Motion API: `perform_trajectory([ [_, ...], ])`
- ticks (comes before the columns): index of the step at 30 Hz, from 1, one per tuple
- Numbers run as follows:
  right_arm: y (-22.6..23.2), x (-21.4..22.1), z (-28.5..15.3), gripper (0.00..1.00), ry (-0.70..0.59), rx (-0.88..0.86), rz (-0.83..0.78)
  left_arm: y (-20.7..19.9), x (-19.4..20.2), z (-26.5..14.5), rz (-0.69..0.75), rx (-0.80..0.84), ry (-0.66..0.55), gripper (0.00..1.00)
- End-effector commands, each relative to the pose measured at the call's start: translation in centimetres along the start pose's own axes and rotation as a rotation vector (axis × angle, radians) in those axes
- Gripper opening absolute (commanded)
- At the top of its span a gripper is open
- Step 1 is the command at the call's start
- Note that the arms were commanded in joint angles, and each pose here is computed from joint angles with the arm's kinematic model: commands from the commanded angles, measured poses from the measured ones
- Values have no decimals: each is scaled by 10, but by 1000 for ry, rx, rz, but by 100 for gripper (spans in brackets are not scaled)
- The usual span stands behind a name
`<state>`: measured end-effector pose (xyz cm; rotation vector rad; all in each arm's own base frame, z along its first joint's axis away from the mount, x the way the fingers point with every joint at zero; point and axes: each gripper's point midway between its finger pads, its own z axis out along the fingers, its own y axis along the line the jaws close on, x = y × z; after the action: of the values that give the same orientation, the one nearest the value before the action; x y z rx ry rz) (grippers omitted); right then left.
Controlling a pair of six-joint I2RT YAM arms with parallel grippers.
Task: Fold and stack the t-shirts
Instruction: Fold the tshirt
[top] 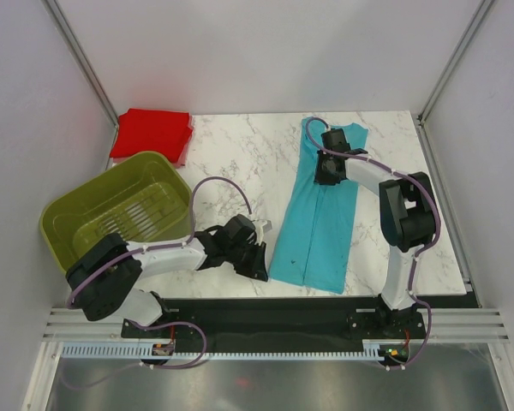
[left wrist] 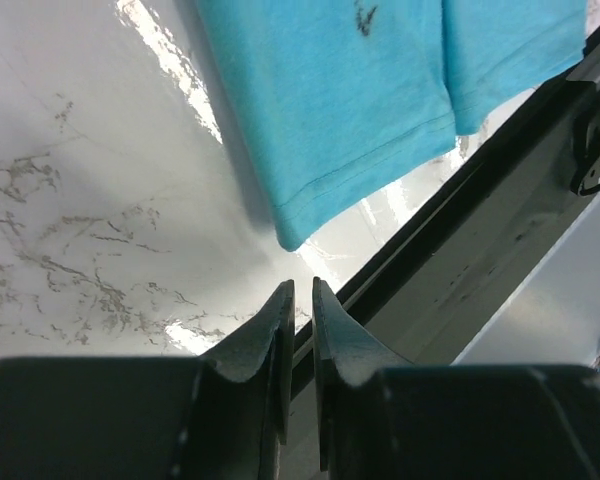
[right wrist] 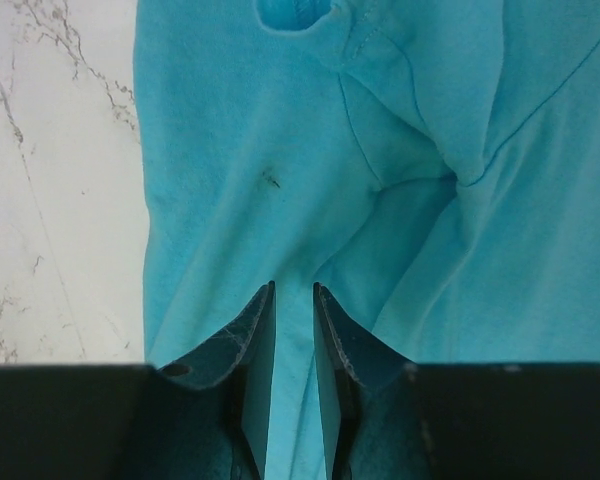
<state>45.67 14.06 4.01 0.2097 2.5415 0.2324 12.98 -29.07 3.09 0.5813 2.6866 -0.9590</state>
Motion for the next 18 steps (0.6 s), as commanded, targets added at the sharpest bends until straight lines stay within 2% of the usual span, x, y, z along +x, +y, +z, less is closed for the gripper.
perform_trajectory([
  [1,-3,-19,1,29,-53,18,-10,-12,-13,-8,9,34,-55,19],
  [17,-11,-8,15,29,-11,64,8,-15,-23,-1,6,30,-49,19],
  [18,-11,-8,15,27,-9,63,11,-18,-25,-1,-88,25,-59,48],
])
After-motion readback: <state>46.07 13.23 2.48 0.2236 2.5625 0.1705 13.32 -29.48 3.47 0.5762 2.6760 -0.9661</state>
